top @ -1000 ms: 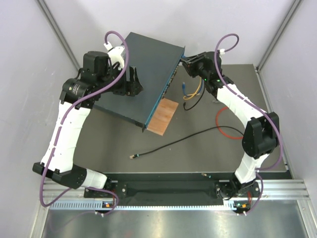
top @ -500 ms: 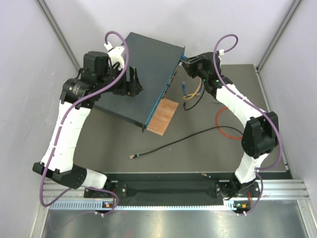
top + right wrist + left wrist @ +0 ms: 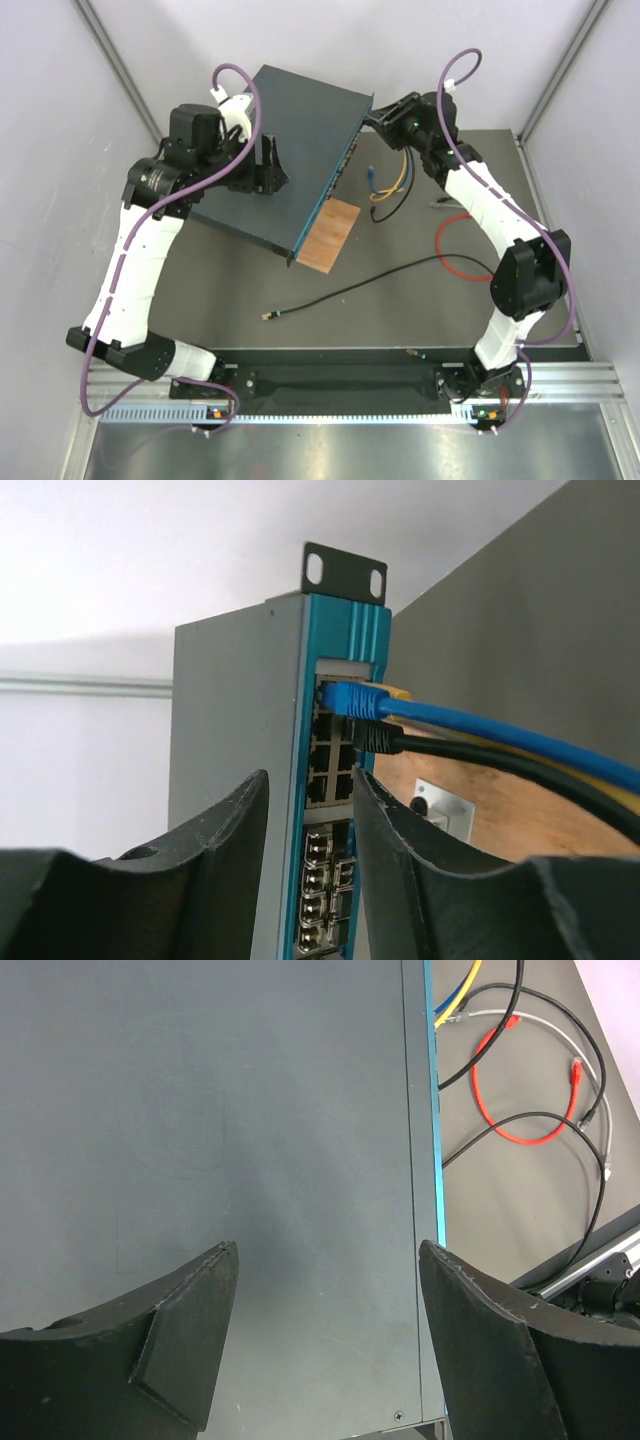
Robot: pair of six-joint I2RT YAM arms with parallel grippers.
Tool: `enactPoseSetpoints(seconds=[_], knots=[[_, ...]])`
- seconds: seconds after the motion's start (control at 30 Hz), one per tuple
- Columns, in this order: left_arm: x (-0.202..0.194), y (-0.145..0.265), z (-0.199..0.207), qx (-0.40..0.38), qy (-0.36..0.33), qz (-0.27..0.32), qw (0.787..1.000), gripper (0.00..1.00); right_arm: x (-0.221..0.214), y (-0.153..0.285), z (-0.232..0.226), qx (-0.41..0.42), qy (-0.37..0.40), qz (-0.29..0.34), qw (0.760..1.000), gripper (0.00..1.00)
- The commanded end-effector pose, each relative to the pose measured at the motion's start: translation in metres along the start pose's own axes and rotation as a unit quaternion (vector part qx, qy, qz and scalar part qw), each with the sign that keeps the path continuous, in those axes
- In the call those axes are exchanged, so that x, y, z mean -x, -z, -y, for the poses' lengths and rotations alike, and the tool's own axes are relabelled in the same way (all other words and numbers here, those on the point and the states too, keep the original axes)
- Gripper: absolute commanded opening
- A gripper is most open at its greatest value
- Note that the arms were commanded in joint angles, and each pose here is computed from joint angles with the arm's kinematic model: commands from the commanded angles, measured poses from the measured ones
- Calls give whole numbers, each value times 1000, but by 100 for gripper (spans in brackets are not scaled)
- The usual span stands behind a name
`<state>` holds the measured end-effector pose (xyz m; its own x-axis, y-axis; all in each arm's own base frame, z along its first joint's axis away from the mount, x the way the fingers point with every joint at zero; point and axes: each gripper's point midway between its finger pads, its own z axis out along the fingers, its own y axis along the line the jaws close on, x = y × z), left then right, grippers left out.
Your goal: Pull the plug from the switch port
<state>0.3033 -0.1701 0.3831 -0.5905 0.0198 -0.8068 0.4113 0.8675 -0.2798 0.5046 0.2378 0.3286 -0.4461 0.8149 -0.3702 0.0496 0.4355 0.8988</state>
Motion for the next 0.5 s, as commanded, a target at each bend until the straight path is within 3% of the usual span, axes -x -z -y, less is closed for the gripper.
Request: enactPoseSetpoints(seconds=[0.0,0.27,0.47], knots=[[-4,-3,-4,8,-3,-10,1000,78,25,19,-52,76,59,1,995,40],[-5,-17,-6,14,20,-30,999,75,38,22,-60,153,93,-62,982,40],[0,-18,-7,18,25,-18,999,75,47,32,-65,167,132,-64,975,43]])
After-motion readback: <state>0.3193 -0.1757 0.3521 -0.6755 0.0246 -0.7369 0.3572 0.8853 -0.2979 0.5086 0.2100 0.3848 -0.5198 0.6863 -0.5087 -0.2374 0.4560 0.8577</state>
